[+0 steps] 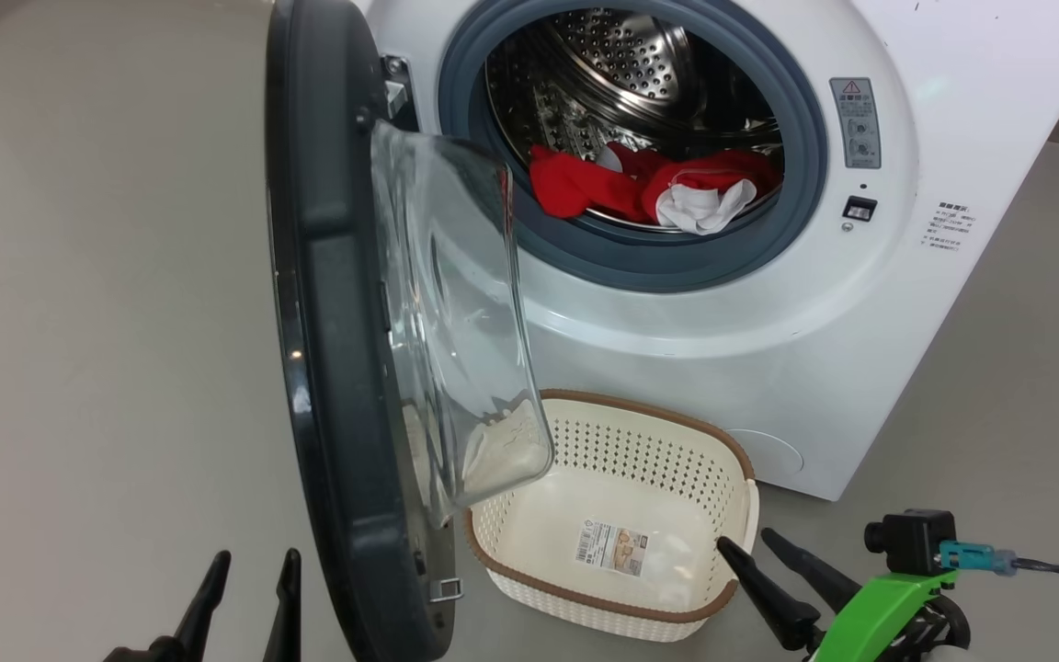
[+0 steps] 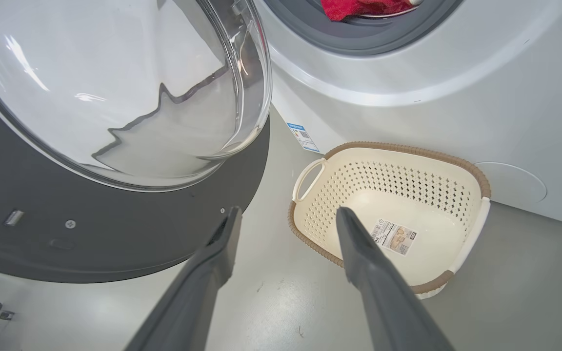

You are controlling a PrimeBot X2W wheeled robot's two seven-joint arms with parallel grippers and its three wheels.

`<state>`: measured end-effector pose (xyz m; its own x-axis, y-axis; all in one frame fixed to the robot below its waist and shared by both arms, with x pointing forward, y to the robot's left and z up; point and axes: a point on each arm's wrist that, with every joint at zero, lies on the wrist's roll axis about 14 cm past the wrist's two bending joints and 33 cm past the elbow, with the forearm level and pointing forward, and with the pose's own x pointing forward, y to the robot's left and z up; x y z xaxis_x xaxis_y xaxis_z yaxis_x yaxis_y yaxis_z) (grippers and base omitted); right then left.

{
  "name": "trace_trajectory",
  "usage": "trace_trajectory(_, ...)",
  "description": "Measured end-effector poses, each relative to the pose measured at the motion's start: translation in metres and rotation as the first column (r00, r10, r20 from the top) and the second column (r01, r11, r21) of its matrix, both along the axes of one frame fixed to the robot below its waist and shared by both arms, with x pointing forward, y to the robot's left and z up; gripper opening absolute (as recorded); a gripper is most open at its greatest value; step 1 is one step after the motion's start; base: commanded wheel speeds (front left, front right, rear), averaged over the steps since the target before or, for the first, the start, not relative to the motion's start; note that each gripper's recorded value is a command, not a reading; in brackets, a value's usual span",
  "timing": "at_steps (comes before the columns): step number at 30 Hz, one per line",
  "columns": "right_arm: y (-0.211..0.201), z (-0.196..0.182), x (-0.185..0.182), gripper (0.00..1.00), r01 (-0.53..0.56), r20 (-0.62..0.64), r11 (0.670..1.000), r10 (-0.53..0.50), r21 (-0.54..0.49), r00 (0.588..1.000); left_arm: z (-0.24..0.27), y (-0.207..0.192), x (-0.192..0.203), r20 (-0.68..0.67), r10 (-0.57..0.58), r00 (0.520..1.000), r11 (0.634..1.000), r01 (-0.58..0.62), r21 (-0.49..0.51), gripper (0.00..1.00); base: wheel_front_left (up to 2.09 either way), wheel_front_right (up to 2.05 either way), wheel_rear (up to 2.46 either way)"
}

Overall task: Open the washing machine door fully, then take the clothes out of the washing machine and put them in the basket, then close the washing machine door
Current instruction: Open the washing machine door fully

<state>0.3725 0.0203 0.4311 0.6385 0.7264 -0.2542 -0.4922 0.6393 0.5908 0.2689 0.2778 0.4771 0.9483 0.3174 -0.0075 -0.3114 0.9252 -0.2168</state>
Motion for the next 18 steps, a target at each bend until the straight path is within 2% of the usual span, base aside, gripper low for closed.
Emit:
trace_trajectory(8, -0.016, -0.002, 0.013, 1.0, 0.023, 0.114, 0.996, -0.014, -0.081, 0.993, -0.002, 0.001, 0.001, -0.008, 0.002, 1.0, 1.0, -0.002, 0.0, 1.0, 0.0, 0.0, 0.0)
trace_trajectory(12, -0.022, 0.018, 0.034, 1.0, 0.07, 0.224, 0.994, -0.049, -0.085, 0.973, -0.003, 0.001, 0.002, -0.014, 0.001, 1.0, 1.0, -0.001, 0.0, 1.0, 0.0, 0.0, 0.0)
trace_trajectory(18, -0.027, 0.031, 0.04, 1.0, 0.124, 0.325, 0.988, -0.089, -0.089, 0.941, -0.005, 0.001, 0.003, -0.021, 0.002, 1.0, 1.0, -0.002, -0.001, 1.0, 0.0, 0.0, 0.0)
